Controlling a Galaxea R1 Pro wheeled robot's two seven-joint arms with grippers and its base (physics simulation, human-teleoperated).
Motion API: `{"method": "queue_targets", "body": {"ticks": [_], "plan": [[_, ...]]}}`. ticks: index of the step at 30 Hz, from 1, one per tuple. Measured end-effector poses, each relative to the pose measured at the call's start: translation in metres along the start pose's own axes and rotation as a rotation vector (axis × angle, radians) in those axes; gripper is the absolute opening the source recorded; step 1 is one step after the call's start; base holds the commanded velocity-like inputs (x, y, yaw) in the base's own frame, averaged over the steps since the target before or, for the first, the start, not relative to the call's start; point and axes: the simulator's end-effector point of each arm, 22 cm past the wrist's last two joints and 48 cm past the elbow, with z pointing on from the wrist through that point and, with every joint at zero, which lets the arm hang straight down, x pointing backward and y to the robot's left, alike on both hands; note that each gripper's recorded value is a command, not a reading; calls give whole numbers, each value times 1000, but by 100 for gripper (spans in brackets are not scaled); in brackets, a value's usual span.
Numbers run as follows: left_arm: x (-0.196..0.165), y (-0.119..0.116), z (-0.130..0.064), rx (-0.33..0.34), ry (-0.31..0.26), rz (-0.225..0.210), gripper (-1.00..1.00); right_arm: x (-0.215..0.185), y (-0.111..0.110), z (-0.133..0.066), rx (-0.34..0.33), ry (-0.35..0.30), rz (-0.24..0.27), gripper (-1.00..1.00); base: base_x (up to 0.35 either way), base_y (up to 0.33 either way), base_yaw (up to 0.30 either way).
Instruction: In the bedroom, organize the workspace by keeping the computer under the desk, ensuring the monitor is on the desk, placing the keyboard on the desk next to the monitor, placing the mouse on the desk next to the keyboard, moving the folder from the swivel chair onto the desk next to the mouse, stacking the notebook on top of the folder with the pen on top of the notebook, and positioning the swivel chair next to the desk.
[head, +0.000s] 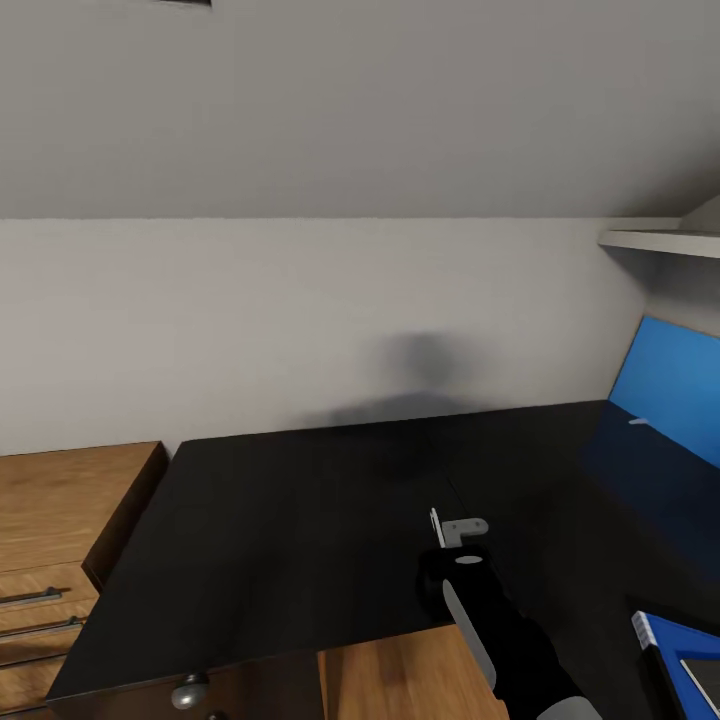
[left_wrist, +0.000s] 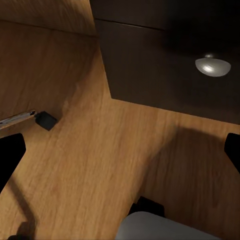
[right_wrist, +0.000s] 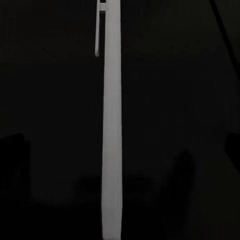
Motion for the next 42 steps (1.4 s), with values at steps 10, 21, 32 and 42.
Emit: {"method": "queue_targets", "body": {"ticks": [10, 21, 32, 42], "plan": [[0, 0, 0, 0, 0, 0, 100, 0, 0, 0, 1, -1, -2, -100, 0, 0, 0], [0, 0, 0, 0, 0, 0, 100, 0, 0, 0, 1, -1, -2, -100, 0, 0, 0], [0, 0, 0, 0, 0, 0, 100, 0, 0, 0, 1, -1, -2, -100, 0, 0, 0], [-1, 0, -1, 1, -1, 0, 100, 0, -2, -1, 8, 2, -9, -100, 0, 0, 0]]}}
